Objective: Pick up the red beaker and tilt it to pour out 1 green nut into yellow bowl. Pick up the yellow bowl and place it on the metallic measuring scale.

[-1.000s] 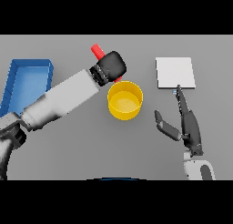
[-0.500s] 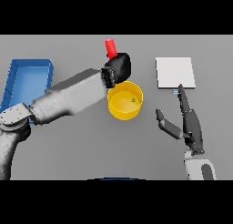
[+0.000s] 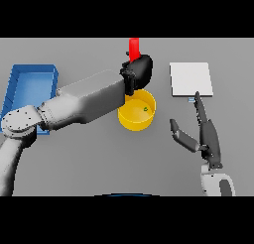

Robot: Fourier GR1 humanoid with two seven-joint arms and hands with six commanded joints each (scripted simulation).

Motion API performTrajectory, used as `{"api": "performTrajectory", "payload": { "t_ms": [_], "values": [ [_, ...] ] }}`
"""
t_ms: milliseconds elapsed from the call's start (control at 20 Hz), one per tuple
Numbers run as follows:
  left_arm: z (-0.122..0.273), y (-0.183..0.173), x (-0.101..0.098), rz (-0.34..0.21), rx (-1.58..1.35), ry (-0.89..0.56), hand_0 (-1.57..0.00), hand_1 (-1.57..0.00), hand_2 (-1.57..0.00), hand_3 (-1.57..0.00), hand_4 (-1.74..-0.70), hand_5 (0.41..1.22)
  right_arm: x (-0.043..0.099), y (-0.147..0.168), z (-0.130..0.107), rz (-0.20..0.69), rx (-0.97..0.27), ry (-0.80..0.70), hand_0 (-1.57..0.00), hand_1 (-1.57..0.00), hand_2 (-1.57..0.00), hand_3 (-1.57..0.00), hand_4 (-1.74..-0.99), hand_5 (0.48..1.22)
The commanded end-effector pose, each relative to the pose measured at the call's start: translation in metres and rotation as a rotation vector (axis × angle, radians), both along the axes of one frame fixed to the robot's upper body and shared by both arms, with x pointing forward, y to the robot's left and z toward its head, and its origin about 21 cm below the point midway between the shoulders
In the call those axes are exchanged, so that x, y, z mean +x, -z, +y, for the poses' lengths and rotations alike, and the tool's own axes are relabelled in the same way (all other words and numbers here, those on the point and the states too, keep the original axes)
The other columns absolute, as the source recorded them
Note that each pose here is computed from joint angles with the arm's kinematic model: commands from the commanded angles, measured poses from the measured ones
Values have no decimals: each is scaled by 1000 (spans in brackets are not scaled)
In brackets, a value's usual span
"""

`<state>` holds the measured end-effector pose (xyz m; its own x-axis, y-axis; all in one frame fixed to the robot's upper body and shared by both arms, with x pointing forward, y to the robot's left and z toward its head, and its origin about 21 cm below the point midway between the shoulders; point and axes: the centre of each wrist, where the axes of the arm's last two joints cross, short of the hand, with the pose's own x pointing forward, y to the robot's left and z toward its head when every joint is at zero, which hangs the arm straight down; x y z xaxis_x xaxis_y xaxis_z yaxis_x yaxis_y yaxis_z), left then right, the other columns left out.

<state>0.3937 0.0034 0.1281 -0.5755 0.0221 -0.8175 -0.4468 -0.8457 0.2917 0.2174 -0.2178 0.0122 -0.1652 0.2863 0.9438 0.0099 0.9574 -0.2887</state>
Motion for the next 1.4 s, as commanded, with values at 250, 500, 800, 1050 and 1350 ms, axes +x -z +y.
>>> {"api": "performTrajectory", "payload": {
  "t_ms": [250, 500, 800, 1050, 1350],
  "values": [
    [8, -91, 33, -163, -69, -53, -1571, -1571, -1571, -1365, -1728, 1221, 5, -2, -1, -20, -14, -22, 1, 1, 1, 1, -1156, 659],
    [53, -177, 66, -234, -444, -290, -1571, -1571, -1571, -1410, -1729, 1221, 5, 0, 5, -24, 12, -43, 1, 1, 1, 1, -1156, 658],
    [167, -212, 90, -100, -1219, -684, -1571, -1571, -1571, -1394, -1738, 1221, 8, 2, 7, -30, -11, -34, 1, 1, 1, 1, -1129, 625],
    [265, -170, 93, -65, -1658, -942, -1571, -1571, -1571, -1513, -1740, 1221, 6, -1, 5, -32, 48, -80, 1, 1, 1, 1, -1092, 637],
    [327, -102, 79, -153, -1969, -1263, -1571, -1571, -1571, -1556, -1741, 1221, 10, 2, 2, -21, 41, -100, 1, 1, 1, 1, -1165, 672]
  ]
}}
